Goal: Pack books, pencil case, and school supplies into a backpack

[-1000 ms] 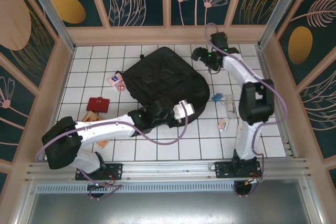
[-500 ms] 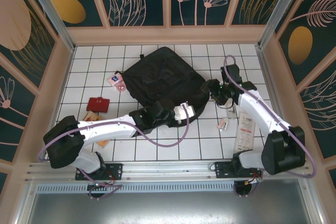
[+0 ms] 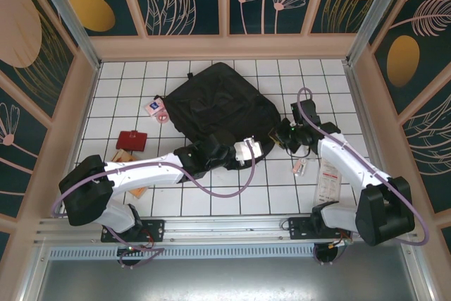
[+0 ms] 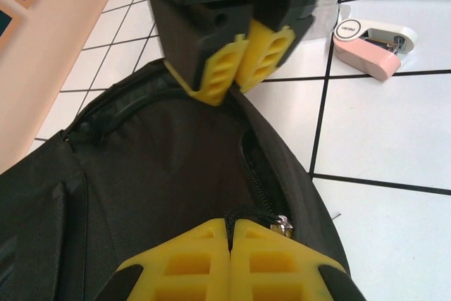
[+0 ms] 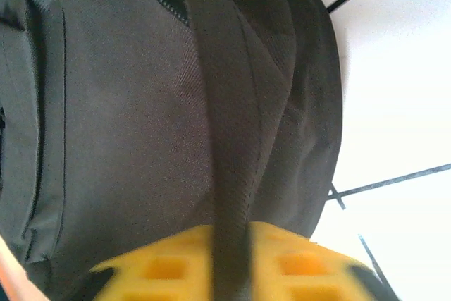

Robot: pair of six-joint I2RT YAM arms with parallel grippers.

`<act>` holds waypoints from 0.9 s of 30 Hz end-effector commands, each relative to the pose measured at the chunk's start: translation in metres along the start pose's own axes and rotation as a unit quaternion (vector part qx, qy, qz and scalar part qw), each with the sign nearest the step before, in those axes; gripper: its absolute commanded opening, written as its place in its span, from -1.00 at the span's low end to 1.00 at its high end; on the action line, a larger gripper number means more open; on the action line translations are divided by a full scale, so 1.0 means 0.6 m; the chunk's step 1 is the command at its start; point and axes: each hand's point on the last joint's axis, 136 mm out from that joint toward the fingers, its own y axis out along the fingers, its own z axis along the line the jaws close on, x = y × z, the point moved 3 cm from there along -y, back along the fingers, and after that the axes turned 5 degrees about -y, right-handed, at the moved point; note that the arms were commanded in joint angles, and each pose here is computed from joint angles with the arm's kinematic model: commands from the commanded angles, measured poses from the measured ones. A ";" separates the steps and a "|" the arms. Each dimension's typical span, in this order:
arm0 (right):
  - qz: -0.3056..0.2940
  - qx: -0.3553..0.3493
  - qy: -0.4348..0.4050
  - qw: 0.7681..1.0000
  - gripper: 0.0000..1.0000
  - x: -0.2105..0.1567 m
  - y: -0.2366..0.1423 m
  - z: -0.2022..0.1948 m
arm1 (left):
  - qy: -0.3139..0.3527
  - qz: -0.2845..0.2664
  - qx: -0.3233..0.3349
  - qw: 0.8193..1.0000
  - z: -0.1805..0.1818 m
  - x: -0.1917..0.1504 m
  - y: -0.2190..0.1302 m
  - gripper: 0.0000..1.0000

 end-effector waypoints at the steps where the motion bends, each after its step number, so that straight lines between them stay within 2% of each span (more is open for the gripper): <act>1: -0.009 -0.006 -0.005 1.000 -1.00 0.000 0.003 -0.007 | 0.004 -0.024 0.019 1.000 0.014 0.026 -0.017 -1.00; 10: -0.031 -0.057 -0.026 0.998 -1.00 0.033 -0.003 -0.027 | 0.016 0.002 0.054 0.998 0.025 -0.004 -0.038 -1.00; 19: -0.036 -0.060 -0.043 0.997 -1.00 0.047 -0.007 -0.028 | 0.013 0.039 0.113 0.993 0.047 -0.041 -0.059 -1.00; 27: -0.060 -0.098 -0.072 0.991 -1.00 0.062 -0.019 -0.039 | -0.016 0.035 0.131 0.991 0.056 -0.044 -0.072 -1.00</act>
